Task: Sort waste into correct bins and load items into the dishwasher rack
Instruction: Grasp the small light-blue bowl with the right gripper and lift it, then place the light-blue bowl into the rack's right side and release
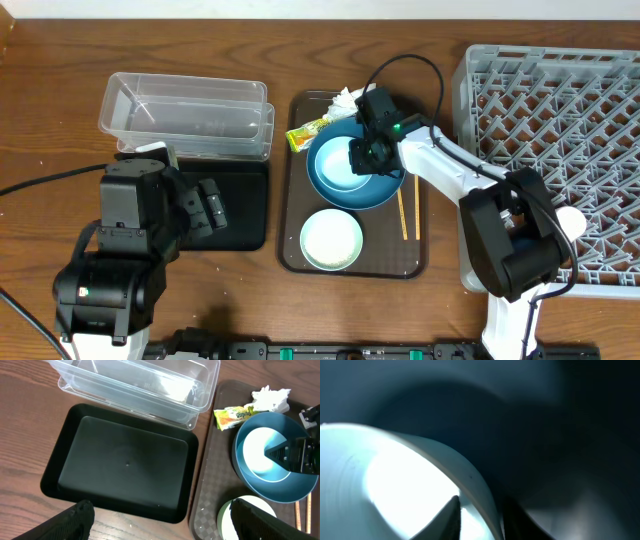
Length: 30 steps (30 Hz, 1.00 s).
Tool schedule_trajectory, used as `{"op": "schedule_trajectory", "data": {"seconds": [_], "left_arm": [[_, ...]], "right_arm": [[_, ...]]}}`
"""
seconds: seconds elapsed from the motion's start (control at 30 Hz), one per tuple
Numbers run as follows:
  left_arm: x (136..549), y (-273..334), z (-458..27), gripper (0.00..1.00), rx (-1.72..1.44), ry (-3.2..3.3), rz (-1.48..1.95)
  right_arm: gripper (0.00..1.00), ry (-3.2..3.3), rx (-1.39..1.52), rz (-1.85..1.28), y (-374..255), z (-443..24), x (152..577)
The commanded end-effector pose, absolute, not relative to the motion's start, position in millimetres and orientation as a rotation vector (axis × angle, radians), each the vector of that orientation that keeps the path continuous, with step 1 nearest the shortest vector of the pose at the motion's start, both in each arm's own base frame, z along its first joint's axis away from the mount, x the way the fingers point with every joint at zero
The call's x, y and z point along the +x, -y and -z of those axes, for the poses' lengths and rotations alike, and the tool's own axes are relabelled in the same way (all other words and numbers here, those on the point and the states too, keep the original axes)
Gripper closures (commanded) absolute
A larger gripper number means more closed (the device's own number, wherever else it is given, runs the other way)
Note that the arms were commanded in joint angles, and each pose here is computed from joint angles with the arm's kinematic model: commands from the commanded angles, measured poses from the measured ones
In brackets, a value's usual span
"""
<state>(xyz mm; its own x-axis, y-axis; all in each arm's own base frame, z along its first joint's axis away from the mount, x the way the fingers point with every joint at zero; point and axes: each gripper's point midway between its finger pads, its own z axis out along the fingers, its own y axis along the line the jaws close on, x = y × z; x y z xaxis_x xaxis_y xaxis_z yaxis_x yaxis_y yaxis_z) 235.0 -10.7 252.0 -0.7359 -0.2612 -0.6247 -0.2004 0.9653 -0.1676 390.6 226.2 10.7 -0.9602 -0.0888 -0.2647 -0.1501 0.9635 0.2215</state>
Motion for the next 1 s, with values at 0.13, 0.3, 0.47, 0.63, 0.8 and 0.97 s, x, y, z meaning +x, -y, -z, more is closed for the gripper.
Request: {"op": "schedule_trajectory", "data": {"seconds": [0.13, 0.3, 0.47, 0.63, 0.8, 0.97], "left_arm": [[235.4, 7.3, -256.5, 0.11, -0.334, -2.406, 0.099], [235.4, 7.3, -256.5, 0.11, -0.334, -2.406, 0.099], [235.4, 7.3, -256.5, 0.11, -0.334, -2.406, 0.099], [235.4, 7.3, -256.5, 0.10, -0.334, -2.406, 0.099], [235.5, 7.3, -256.6, 0.10, -0.334, -2.405, 0.100], [235.4, 7.3, -256.5, 0.10, -0.334, -2.406, 0.099]], "right_arm": [[0.89, -2.764, -0.174, -0.361, -223.8, -54.1, 397.8], [0.99, -2.655, -0.148, -0.313, -211.4, -103.2, 402.7], [0.99, -2.552, -0.098, -0.208, -186.8, -154.1, 398.4], [0.99, -2.403, 0.188, 0.257, -95.9, -207.4, 380.5], [0.99, -2.172, 0.580, 0.759, 21.1, -257.5, 331.0], [0.99, -2.030, 0.839, 1.066, 107.1, -277.1, 294.2]]}}
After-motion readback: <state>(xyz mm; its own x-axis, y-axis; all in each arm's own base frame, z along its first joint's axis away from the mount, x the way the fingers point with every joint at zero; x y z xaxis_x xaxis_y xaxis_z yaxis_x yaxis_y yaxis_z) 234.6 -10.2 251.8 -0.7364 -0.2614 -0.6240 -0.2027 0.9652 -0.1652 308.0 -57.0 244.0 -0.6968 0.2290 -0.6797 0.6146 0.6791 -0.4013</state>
